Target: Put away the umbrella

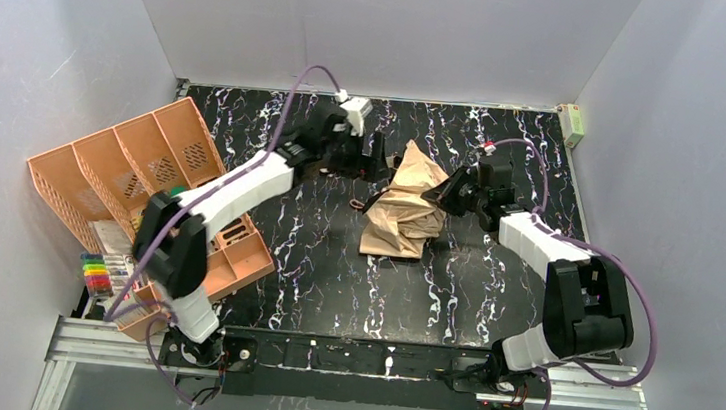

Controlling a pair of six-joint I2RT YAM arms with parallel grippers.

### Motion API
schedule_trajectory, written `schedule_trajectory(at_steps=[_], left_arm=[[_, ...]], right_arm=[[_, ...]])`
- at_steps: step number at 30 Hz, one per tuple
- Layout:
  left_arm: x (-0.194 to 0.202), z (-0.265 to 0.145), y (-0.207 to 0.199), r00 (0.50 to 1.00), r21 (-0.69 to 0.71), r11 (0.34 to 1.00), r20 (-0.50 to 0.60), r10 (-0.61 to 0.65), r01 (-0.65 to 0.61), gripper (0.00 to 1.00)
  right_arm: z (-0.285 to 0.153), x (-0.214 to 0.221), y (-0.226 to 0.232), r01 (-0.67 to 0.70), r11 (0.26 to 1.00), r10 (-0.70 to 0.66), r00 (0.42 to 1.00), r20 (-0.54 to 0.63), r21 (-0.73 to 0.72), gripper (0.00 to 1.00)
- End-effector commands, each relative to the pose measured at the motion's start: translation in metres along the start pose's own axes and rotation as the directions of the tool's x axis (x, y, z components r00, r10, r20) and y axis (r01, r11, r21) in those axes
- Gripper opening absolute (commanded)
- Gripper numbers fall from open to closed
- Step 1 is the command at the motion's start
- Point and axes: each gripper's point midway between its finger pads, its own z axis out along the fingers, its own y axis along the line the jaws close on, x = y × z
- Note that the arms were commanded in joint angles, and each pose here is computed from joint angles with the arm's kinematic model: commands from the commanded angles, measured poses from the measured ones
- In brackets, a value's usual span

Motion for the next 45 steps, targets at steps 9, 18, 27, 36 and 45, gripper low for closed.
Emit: schedule_trajectory(at_steps=[9, 18, 27, 36, 45], left_arm=[[0.074, -0.083, 0.000, 0.983, 0.074, 0.997, 0.184, -0.019, 0.006, 0.98], [0.078, -0.045, 0.003, 0.953, 0.124, 0.983, 0.288, 0.093, -0.133, 0.97], [0.069, -0.031, -0.007, 0.854, 0.144, 0.879, 0.352, 0.384, -0.455, 0.75], [0.073, -0.014, 0.002, 0.779, 0.109, 0.798, 0.330, 0.533, -0.592, 0.66], [0.062, 0.003, 0.003, 0.770, 0.098, 0.793, 0.337, 0.542, -0.602, 0.57]], right_arm=[[0.019, -0.026, -0.006, -0.290, 0.957, 0.290, 0.957, -0.009, 0.020, 0.00], [0.019, -0.027, -0.005, -0.288, 0.958, 0.288, 0.957, -0.034, 0.002, 0.00], [0.015, -0.025, -0.004, -0.266, 0.964, 0.265, 0.963, -0.052, -0.011, 0.00], [0.013, -0.026, -0.003, -0.255, 0.967, 0.254, 0.965, -0.062, -0.025, 0.00], [0.011, -0.028, -0.003, -0.249, 0.968, 0.247, 0.967, -0.064, -0.029, 0.00]])
